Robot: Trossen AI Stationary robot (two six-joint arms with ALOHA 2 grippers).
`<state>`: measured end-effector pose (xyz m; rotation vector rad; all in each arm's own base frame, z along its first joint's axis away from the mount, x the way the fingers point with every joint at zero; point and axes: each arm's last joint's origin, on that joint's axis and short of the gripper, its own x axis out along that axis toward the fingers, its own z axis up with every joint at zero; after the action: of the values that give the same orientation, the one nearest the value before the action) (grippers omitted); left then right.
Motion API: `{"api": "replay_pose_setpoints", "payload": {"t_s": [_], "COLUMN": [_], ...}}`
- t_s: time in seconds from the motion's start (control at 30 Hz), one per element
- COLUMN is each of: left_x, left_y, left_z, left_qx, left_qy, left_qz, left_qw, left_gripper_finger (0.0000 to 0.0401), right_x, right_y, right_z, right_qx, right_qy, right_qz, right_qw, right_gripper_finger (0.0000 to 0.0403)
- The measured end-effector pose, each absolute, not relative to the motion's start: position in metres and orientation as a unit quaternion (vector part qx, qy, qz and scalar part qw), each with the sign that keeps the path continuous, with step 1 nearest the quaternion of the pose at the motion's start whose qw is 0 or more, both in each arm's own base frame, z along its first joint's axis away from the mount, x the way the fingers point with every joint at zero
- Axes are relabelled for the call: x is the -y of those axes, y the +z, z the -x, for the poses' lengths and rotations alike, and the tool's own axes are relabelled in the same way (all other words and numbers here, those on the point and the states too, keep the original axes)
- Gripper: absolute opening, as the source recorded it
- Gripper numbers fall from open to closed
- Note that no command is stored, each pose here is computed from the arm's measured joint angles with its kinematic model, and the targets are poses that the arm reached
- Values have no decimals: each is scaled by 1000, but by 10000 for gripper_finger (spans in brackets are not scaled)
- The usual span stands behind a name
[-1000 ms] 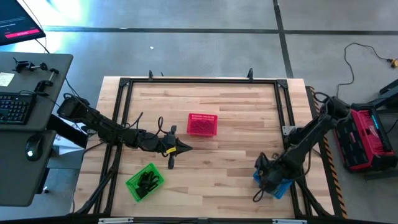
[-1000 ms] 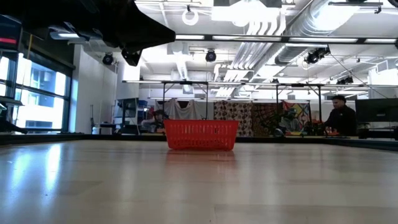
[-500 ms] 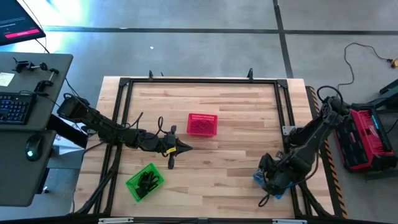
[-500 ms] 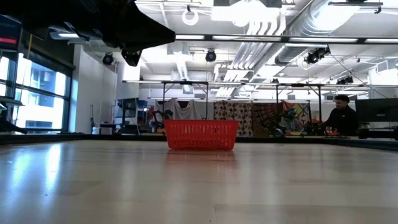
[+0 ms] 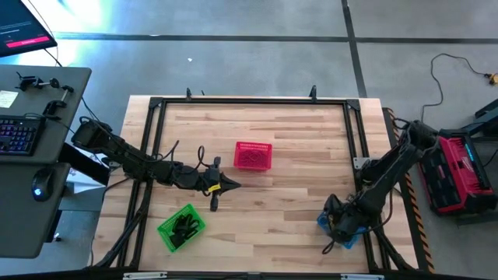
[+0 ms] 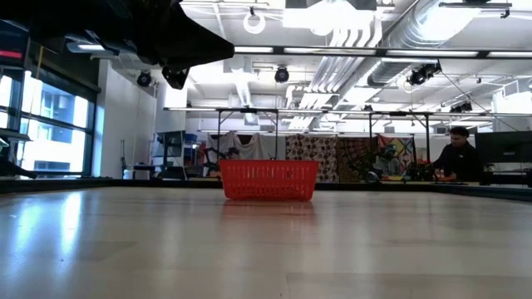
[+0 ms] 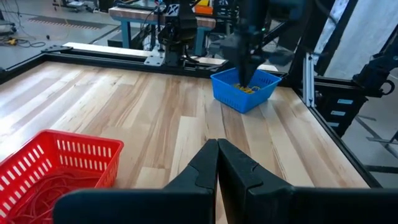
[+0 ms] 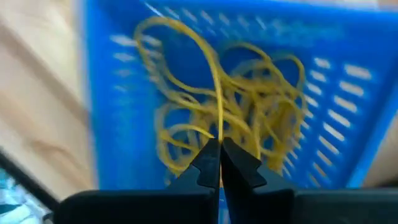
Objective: Sort rubber bands into baskets
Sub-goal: Put the yellow rubber band into the blue bin
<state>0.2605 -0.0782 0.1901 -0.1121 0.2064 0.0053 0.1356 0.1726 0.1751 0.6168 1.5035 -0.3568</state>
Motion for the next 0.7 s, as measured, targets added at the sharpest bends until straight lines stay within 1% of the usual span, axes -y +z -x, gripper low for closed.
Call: {"api": "replay_pose_setpoints", "payload": {"t_s": [0.07,0.23,0.33,0.5,0.7], "left_x": [78,78,78,78,77], "left_y": [190,190,190,190,190], "left_z": [-260,-260,-260,-260,-261], "left_qx": [-103,-103,-103,-103,-102], "left_qy": [3,3,2,2,11], "left_qz": [56,56,56,56,55], "left_qw": [993,993,993,993,993], "left_gripper_finger": [0,0,0,0,0], "right_x": [-172,-175,-177,-180,-182], "right_y": [170,168,168,164,157], "right_z": [-129,-118,-116,-116,-117], "right_qx": [-682,-689,-682,-660,-666], "right_qy": [-166,-181,-179,-166,-162], "right_qz": [-270,-266,-260,-216,-196], "right_qw": [659,650,660,700,701], "right_gripper_finger": [0,0,0,0,0]}}
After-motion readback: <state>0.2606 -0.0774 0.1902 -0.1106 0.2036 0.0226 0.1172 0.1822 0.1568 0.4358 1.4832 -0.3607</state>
